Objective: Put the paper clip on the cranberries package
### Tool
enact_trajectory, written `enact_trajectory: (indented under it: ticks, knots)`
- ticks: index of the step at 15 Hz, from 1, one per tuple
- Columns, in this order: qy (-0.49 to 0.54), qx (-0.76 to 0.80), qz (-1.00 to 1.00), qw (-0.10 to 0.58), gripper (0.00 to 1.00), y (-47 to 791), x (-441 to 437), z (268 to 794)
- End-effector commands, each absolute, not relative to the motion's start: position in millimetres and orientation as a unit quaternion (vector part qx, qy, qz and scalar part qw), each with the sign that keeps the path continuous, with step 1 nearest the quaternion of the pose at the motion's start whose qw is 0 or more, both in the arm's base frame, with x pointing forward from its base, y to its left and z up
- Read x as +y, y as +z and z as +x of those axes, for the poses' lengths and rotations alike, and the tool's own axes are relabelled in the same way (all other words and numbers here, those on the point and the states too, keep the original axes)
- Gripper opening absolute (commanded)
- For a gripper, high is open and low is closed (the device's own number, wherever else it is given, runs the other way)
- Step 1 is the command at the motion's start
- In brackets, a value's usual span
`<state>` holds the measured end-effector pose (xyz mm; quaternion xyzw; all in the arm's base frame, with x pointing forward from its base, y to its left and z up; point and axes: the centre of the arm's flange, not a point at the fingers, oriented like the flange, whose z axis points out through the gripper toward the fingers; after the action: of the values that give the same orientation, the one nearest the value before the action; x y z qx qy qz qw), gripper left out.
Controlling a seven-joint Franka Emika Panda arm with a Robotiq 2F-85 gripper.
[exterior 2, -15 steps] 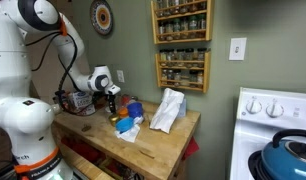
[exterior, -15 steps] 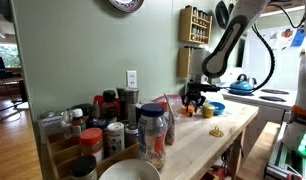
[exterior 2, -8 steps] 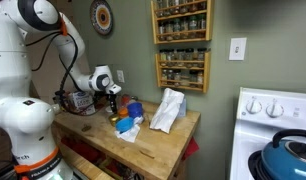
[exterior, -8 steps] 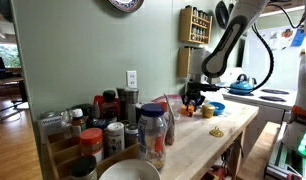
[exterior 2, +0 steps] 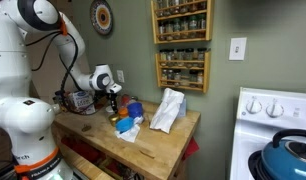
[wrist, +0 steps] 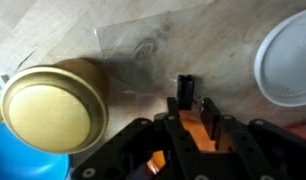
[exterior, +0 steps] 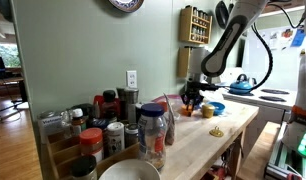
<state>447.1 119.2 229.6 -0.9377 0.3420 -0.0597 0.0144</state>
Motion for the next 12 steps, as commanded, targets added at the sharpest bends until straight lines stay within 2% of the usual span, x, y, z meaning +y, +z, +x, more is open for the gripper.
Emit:
enact_trajectory:
  ticks: [1, 7, 12]
  knots:
    - [-0.060, 0.345, -0.937, 0.010, 0.06, 232.8, 121.8, 443.9]
    - [-0.036, 0.344, -0.938, 0.013, 0.06, 269.8, 129.0, 433.6]
    - [-0.008, 0.311, -0.948, 0.066, 0.06, 339.2, 164.8, 420.6]
